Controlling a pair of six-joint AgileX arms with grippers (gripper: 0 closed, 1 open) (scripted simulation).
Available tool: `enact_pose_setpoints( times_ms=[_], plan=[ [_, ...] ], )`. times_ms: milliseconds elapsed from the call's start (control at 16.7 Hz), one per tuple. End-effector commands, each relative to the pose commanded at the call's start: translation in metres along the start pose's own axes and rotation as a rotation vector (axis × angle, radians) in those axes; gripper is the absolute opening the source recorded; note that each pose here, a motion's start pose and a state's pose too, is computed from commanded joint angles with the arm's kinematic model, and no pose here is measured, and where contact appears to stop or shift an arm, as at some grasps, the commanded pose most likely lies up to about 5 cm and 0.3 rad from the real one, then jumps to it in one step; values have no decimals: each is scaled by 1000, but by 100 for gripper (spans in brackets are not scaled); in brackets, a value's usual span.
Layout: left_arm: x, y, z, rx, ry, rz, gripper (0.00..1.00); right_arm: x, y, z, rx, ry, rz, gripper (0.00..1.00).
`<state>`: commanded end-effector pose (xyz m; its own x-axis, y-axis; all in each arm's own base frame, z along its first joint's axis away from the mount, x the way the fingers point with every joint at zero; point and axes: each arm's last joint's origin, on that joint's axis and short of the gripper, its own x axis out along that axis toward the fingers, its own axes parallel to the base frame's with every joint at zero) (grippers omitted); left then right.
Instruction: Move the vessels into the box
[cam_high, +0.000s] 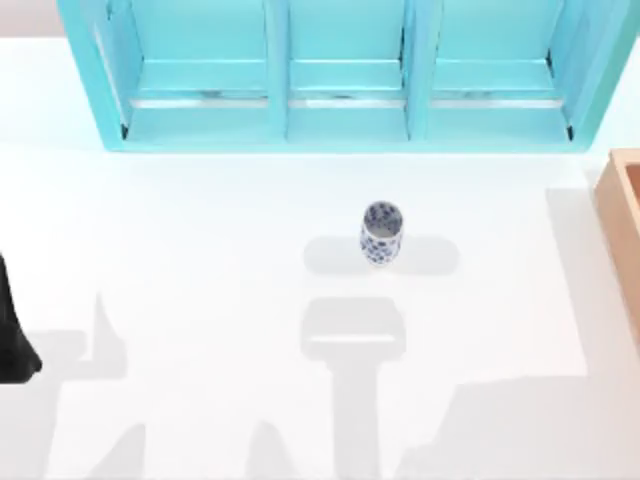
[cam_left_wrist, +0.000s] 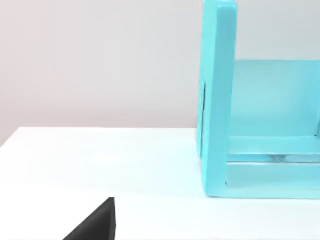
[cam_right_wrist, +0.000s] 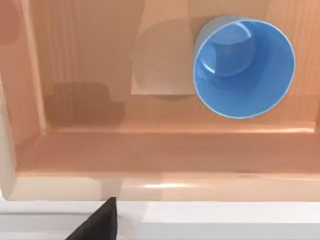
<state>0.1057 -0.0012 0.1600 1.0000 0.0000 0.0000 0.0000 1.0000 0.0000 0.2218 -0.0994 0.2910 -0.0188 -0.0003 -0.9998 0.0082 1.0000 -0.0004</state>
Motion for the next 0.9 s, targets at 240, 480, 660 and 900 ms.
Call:
enact_pose_setpoints(
  times_ms=[240, 480, 660, 900],
  plan=[
    [0, 0, 0, 0, 0, 0, 100, -23, 2, -4, 2, -17, -1, 100],
    [0, 0, 0, 0, 0, 0, 100, -21, 3, -3, 0, -15, 0, 100],
    [0, 0, 0, 0, 0, 0, 100, -25, 12, 17, -2, -20, 4, 100],
    [0, 0, 0, 0, 0, 0, 100, -33, 64, 79, -25, -34, -10, 100]
  ],
)
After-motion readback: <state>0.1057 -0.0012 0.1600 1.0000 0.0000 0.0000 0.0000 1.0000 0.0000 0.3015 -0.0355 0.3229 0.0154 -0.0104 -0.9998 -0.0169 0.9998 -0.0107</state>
